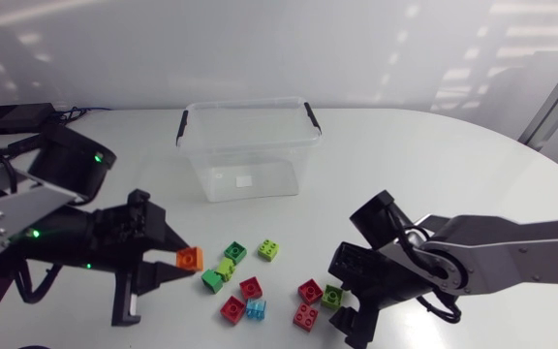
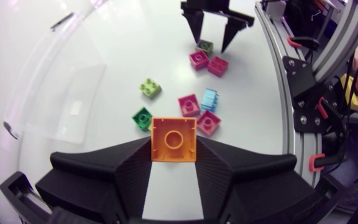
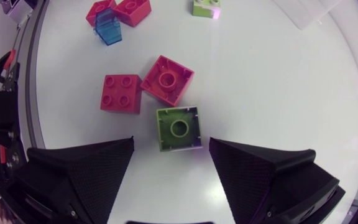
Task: Place the duplo bricks in the container
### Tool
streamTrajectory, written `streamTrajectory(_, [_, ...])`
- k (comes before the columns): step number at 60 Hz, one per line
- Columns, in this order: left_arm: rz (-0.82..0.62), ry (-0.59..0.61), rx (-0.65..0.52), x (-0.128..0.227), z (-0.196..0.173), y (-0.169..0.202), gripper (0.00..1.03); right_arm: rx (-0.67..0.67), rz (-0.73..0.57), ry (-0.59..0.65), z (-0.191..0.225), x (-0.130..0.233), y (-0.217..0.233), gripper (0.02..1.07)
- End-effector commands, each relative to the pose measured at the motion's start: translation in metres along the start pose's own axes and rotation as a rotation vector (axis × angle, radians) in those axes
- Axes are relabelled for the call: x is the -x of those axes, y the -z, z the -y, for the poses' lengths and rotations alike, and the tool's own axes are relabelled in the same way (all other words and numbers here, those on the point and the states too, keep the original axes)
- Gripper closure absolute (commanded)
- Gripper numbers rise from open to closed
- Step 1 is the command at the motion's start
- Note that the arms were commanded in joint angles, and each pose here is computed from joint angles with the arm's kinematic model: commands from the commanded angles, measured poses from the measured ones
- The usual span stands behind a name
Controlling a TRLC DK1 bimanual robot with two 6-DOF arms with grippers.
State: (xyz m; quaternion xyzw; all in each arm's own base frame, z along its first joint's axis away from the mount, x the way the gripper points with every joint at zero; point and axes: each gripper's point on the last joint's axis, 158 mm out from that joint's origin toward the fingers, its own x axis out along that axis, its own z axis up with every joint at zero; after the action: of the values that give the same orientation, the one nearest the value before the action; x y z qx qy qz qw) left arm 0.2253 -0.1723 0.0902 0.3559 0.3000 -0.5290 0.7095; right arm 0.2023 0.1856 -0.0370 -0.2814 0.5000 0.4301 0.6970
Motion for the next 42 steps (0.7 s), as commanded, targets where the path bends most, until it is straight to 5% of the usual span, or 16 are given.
streamTrajectory(1, [0.049,-0.058,-0.027,0.019,-0.023,-0.018,0.75,0.024,-0.018,0.014,0.0,-0.008,-0.002,0.4])
streamTrajectory(6, [0.092,-0.112,0.003,0.022,-0.049,-0.03,0.75,0.035,-0.019,0.027,-0.001,-0.012,-0.004,0.67])
streamTrajectory(13, [0.132,-0.184,0.068,0.017,-0.086,-0.037,0.74,0.021,-0.014,0.029,-0.001,-0.009,-0.006,0.79])
streamTrajectory(28, [0.28,-0.382,0.229,0.027,-0.187,-0.063,0.74,-0.01,0.039,0.066,0.012,0.028,-0.021,0.8])
streamTrajectory(42, [0.275,-0.511,0.307,0.01,-0.271,-0.063,0.72,-0.032,0.114,0.099,0.021,0.068,-0.056,0.8])
